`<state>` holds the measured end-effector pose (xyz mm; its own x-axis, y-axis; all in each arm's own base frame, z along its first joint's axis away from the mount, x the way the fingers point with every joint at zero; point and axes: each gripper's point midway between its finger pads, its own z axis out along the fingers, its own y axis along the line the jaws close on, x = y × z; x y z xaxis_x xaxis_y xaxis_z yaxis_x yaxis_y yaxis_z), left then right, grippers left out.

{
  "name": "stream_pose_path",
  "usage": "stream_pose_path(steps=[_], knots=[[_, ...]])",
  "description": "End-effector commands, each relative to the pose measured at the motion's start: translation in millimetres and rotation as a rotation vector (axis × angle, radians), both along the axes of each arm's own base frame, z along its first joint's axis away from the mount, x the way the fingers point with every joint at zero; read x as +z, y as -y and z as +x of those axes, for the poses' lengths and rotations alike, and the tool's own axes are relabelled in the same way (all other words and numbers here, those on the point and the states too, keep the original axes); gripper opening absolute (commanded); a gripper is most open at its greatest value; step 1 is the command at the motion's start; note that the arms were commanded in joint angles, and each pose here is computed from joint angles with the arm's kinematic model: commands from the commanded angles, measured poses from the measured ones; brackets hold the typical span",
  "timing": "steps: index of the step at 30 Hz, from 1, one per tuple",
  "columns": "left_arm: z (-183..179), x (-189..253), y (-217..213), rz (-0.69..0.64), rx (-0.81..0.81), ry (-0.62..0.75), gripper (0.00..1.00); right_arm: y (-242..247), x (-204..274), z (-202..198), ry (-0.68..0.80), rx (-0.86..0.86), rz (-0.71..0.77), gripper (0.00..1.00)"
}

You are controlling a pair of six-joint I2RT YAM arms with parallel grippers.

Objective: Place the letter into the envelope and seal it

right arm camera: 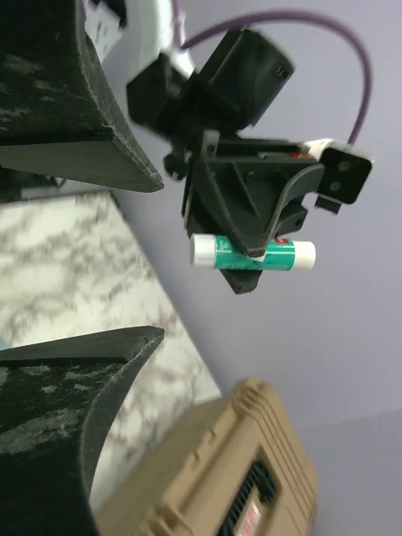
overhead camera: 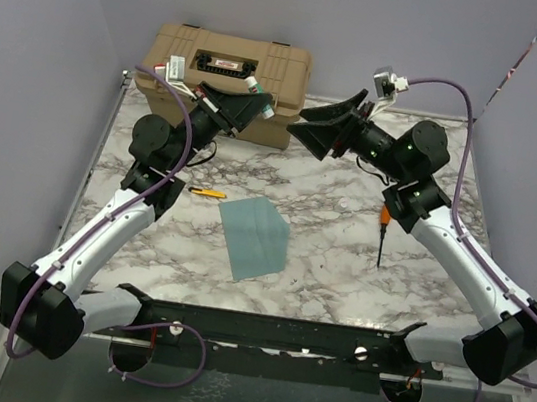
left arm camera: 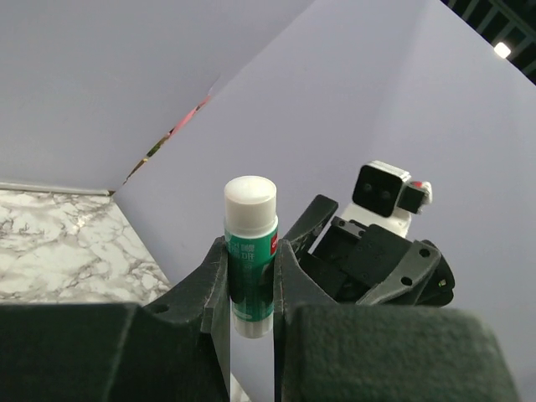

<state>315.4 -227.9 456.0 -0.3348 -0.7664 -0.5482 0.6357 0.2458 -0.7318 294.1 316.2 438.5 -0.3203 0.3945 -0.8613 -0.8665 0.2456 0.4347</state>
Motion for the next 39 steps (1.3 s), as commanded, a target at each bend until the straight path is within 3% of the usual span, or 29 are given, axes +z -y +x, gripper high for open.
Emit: stream_pose_path(steps=[1,12,16,23,30,34,39], knots=[[-0.6,12.6,1.8,-0.015,-0.015,0.005,0.0,4.9,-24.9,21.9,0.25,-0.142,-0.233,0.69],[1.9,2.5,10.3,-0.035,-0.073,-0.059,0.0,-30.2,-7.2,22.9,0.505,-0.227,-0.278,0.66],[2.6,-1.5,10.7,-0.033,-0.075,-0.07,0.0,-40.5,-4.7,22.6,0.523,-0.241,-0.278,0.63],[-1.0,-3.9,12.8,-0.034,-0.098,-0.073,0.0,-45.8,-0.3,27.5,0.441,-0.257,-0.259,0.44],[-4.3,-1.6,12.4,-0.037,-0.102,-0.058,0.0,-47.7,-5.1,24.3,0.348,-0.228,-0.253,0.02],[-9.7,7.9,8.8,-0.032,-0.088,0.011,0.0,-53.8,-13.1,8.3,0.218,-0.109,-0.223,0.01],[-23.1,25.7,3.4,-0.004,-0.063,0.152,0.0,-38.5,1.0,-11.9,-0.074,0.123,-0.019,0.0]])
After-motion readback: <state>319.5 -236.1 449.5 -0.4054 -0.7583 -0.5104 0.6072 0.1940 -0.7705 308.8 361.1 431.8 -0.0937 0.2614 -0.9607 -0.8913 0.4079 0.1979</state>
